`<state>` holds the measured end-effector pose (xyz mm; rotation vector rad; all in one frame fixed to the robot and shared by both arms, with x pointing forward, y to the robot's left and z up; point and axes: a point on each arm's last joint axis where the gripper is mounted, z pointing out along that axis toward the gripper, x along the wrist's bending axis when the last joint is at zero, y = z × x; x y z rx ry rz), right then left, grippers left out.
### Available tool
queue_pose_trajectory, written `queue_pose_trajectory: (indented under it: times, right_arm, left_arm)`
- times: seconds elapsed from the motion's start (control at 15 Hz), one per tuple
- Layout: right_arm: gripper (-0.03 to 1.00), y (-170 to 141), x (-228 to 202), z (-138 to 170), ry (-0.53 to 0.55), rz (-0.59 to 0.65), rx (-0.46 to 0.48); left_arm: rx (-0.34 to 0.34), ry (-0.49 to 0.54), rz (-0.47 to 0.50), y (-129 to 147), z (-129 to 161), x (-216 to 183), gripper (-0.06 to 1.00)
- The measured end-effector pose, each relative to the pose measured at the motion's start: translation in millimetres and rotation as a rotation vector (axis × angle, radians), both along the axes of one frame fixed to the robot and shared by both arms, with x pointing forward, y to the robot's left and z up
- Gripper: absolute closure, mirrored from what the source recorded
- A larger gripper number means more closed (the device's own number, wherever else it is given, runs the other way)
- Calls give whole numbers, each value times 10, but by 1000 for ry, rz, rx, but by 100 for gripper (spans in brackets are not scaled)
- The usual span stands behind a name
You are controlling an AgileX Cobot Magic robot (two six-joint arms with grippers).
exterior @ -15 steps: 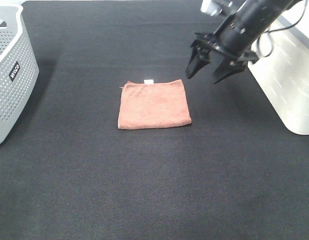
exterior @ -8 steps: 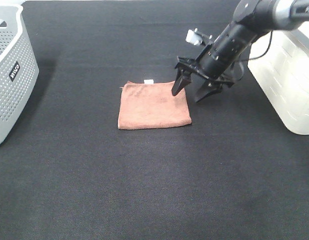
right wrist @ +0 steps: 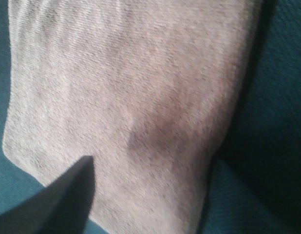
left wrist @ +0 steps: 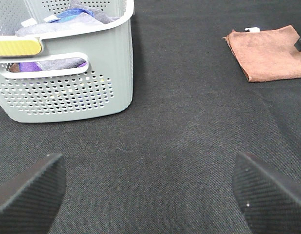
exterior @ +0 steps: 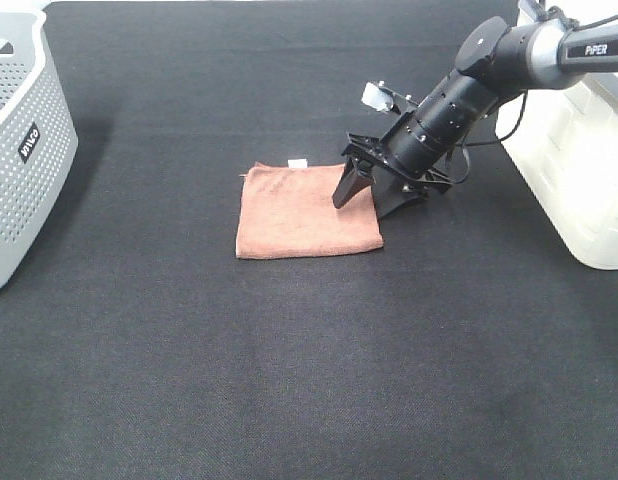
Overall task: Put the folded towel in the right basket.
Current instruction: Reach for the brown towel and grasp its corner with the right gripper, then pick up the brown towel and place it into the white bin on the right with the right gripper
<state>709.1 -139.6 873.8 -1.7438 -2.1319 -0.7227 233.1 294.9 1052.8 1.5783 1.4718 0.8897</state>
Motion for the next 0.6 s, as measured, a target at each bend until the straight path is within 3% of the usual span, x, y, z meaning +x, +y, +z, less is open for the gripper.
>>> queue_pose_trajectory:
  times: [0.27,0.33,0.47,0.6]
  right_arm:
    - [77,14,12,-82,2,-10,17]
    - [77,14,12,-82,2,-10,17]
    - [94,13,10,-84,3,-10,17]
    - [97,13,10,-84,3,-10,17]
  left_arm:
    - [0,0,0,0,0,0,7]
    - [0,0,0,0,0,0,7]
    - [0,0,0,0,0,0,7]
    - [0,0,0,0,0,0,7]
